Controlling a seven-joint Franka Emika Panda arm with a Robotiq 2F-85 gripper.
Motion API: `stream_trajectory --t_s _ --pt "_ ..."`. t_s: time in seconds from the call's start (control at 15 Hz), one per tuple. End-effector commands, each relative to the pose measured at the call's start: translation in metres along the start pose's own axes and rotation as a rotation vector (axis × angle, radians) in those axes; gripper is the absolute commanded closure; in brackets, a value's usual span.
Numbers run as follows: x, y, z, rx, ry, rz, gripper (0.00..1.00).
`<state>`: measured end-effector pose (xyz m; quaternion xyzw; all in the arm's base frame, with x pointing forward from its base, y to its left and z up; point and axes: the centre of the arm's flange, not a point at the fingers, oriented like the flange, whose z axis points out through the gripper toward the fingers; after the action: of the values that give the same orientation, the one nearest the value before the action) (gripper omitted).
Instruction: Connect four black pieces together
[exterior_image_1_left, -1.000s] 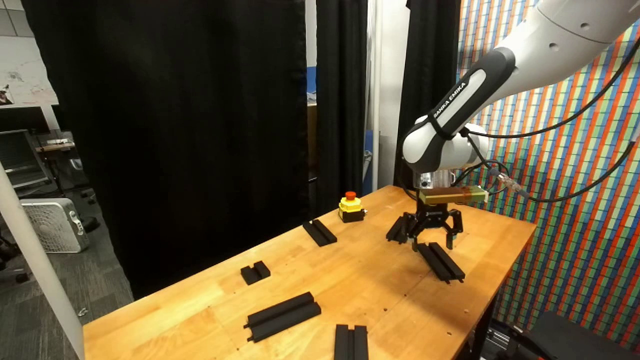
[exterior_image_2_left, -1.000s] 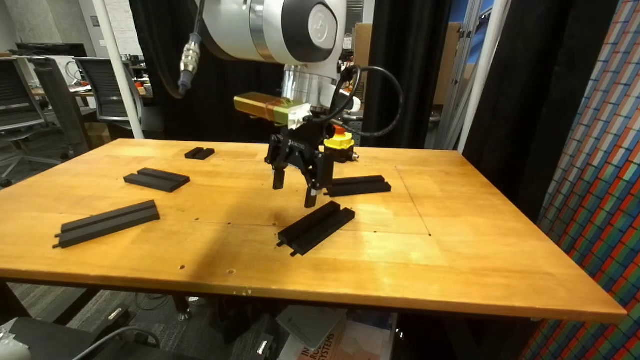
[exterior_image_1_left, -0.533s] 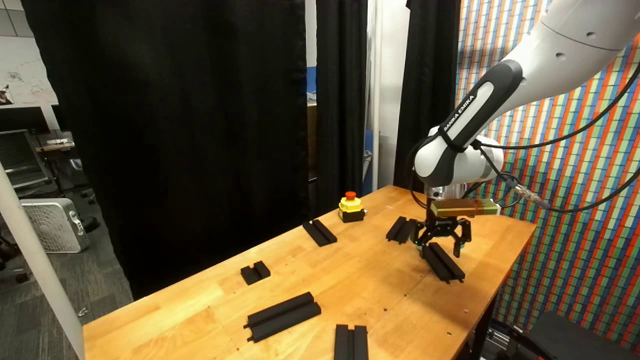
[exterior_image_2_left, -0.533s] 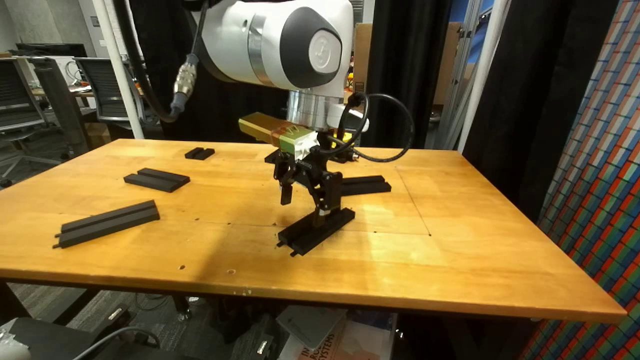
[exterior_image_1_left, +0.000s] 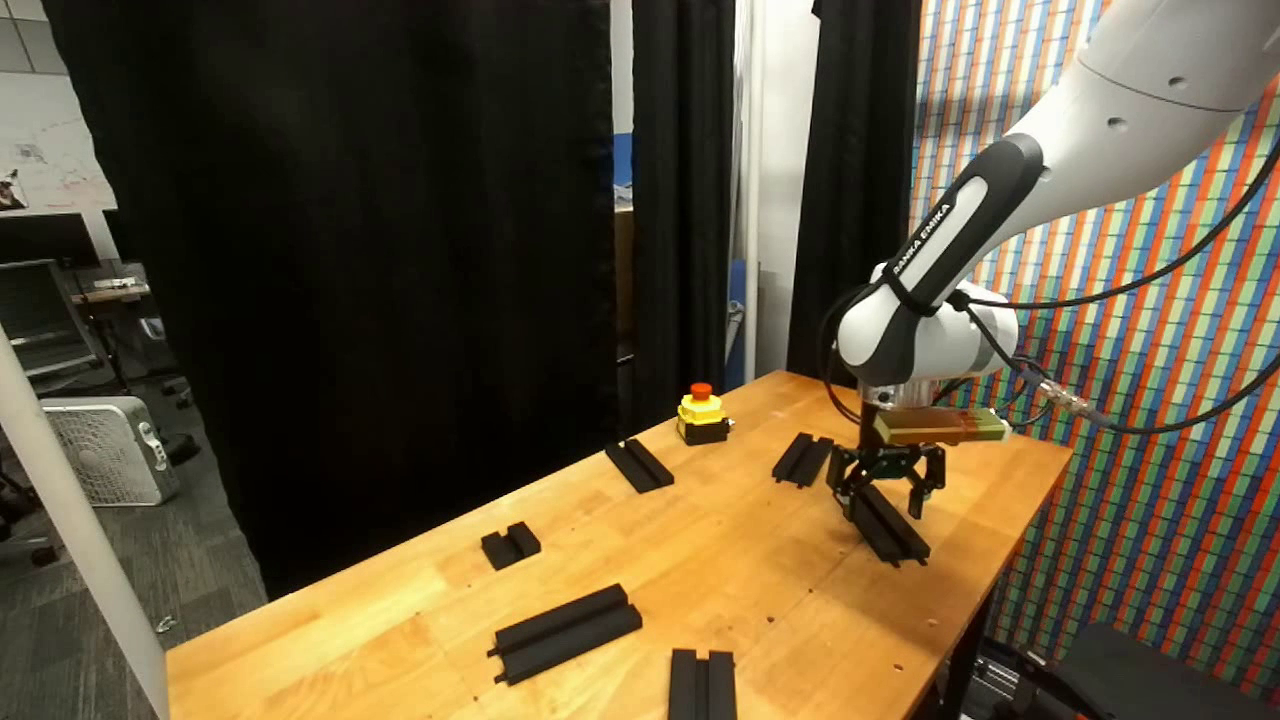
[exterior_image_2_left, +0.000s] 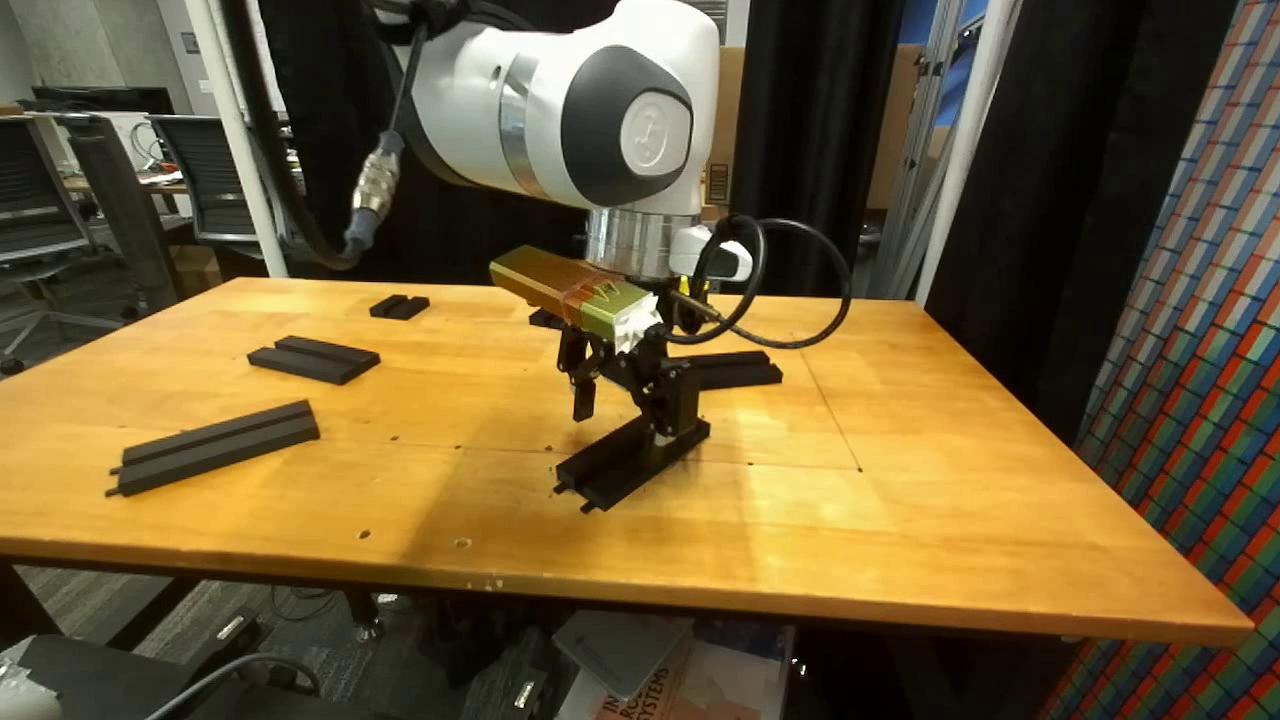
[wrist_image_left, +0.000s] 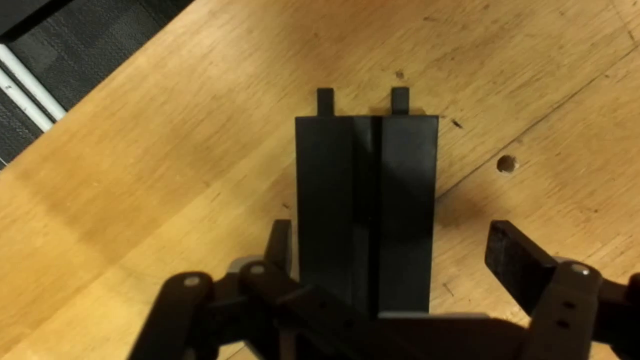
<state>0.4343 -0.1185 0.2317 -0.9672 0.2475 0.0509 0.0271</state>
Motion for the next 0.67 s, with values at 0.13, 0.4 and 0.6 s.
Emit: stream_trajectory --t_s 0.13,0.4,0.6 --pt "0.002 0.004 0.01 0.02 0.014 -0.027 0.0" --pt "0.003 0.005 0.016 0.027 0.012 -0.03 0.0" --pt "0.004 0.005 0.02 0.033 0.008 -0.029 0.0"
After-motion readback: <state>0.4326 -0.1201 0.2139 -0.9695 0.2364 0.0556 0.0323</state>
